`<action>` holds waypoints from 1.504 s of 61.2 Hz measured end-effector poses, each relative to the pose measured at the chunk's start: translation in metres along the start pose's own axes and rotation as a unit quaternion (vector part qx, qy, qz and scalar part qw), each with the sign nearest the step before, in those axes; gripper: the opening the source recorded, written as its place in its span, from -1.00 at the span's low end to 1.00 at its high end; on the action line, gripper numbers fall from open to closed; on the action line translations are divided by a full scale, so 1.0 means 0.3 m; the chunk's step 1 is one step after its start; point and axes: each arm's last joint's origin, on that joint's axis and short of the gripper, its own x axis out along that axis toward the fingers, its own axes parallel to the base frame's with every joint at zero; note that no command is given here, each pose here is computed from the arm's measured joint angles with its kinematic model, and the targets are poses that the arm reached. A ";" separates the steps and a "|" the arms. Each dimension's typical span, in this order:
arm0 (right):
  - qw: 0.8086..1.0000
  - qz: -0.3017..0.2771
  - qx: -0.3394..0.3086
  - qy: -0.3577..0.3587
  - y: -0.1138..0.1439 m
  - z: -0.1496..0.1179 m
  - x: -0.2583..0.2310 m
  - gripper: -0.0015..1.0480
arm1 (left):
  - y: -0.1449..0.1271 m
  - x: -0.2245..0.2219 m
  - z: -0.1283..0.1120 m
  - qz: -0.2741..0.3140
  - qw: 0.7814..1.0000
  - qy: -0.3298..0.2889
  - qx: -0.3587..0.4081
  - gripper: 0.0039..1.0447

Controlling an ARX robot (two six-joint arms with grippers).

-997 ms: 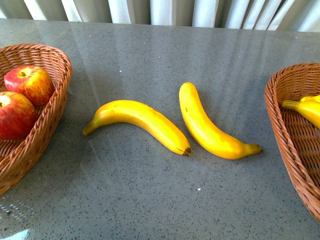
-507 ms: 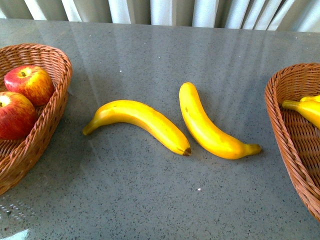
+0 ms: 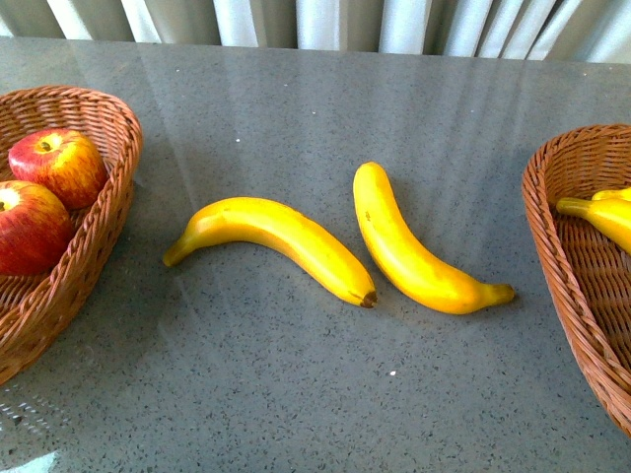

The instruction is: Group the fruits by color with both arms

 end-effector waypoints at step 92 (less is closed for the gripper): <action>0.950 0.184 -0.073 0.243 0.047 0.033 0.173 0.82 | 0.000 -0.036 -0.012 0.000 1.000 0.009 0.002 0.83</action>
